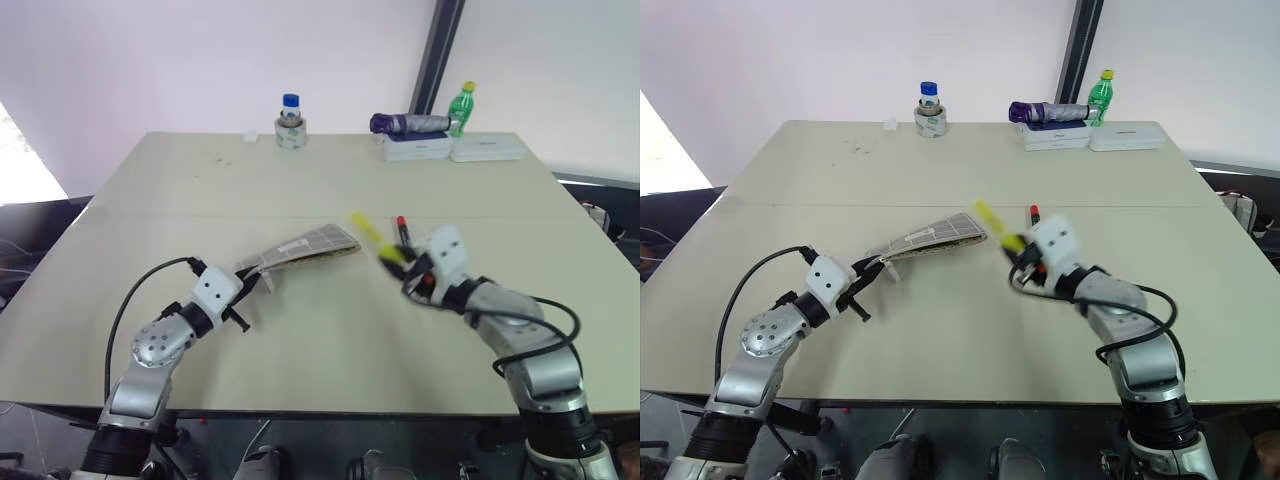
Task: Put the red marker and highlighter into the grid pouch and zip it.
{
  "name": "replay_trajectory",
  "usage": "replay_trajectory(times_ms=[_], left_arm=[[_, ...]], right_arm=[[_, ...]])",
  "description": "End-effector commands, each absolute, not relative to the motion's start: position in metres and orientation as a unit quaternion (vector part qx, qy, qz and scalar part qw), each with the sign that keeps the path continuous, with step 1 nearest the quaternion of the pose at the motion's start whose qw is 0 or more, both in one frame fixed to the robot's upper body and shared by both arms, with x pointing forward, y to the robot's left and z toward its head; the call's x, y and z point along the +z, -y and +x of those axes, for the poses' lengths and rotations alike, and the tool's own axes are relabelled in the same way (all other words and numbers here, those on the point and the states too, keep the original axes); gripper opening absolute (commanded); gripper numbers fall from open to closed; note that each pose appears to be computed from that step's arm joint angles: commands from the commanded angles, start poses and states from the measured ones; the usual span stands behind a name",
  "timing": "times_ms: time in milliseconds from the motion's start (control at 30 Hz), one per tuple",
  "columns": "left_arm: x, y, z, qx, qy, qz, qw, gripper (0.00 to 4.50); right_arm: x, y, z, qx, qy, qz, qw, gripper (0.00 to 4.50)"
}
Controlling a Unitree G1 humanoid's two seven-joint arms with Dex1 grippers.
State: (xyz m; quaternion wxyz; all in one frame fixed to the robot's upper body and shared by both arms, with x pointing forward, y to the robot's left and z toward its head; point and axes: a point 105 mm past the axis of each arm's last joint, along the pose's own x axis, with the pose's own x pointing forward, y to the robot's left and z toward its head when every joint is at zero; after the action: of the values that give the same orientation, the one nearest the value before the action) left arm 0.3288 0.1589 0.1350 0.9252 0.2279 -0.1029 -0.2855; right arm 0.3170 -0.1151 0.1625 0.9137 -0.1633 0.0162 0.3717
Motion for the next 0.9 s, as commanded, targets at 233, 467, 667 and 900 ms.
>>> replay_trajectory(times_ms=[233, 467, 667, 900], left_arm=[[0.144, -0.154, 0.328, -0.289, 0.122, 0.236, 0.920, 0.00], [0.144, -0.152, 0.325, -0.296, 0.123, 0.237, 0.917, 0.00], [0.143, -0.145, 0.324, -0.305, 0.126, 0.236, 0.914, 0.00], [0.144, -0.142, 0.322, -0.310, 0.129, 0.233, 0.913, 0.00]], right_arm=[[0.154, 0.093, 0.298, 0.455, -0.033, -0.197, 0.868, 0.89], [0.155, 0.096, 0.312, 0.431, -0.037, -0.188, 0.882, 0.89], [0.152, 0.100, 0.321, 0.414, -0.049, -0.204, 0.886, 0.89], [0.146, 0.104, 0.324, 0.411, -0.057, -0.231, 0.880, 0.89]])
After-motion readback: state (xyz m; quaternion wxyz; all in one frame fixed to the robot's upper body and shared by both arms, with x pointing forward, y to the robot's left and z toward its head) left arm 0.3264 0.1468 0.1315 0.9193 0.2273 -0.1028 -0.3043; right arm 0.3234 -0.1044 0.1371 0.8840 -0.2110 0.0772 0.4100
